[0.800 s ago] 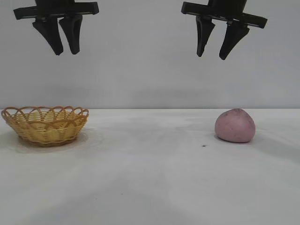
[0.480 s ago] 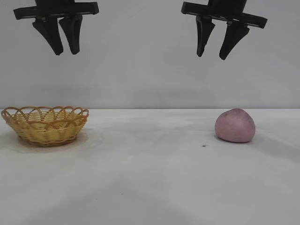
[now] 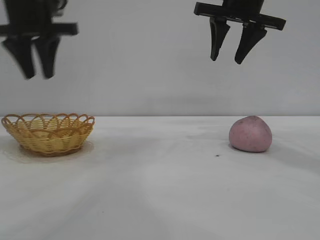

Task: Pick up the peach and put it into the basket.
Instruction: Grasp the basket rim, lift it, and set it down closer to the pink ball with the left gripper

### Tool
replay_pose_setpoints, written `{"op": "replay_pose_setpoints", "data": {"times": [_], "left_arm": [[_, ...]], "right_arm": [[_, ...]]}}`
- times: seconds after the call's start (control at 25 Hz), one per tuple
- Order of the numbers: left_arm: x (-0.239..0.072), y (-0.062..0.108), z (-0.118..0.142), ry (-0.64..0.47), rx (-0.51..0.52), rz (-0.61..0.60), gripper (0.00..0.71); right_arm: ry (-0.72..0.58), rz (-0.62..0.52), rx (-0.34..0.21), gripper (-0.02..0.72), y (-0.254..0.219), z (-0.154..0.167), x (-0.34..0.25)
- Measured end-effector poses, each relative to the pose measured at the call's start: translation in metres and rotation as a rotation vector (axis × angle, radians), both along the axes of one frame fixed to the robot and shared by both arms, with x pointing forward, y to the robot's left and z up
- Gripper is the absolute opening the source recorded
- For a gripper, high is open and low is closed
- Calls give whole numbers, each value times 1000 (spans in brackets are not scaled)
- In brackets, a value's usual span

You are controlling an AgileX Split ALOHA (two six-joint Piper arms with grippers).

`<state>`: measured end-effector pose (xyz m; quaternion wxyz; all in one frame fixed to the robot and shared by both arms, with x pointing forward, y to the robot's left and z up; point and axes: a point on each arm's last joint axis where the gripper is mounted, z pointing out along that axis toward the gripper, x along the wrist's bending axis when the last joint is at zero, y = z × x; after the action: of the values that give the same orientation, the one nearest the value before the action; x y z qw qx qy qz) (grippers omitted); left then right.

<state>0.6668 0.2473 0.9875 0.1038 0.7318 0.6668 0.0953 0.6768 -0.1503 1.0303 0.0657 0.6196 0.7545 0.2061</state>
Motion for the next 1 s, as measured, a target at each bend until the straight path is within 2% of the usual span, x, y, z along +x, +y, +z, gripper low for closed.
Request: {"op": "replay_pose_setpoints", "data": {"times": [0.12, 0.4, 0.84, 1.0], "left_arm": [[-2, 6, -9, 5, 16, -27, 283], [6, 5, -10, -73, 11, -41, 283], [14, 4, -61, 26, 21, -45, 283], [14, 2, -67, 42, -5, -42, 76]], "right_arm": [[-2, 0, 0, 402, 0, 0, 0], [-2, 0, 0, 402, 0, 0, 0], [2, 1, -1, 402, 0, 0, 0], [2, 1, -1, 402, 0, 0, 0]]}}
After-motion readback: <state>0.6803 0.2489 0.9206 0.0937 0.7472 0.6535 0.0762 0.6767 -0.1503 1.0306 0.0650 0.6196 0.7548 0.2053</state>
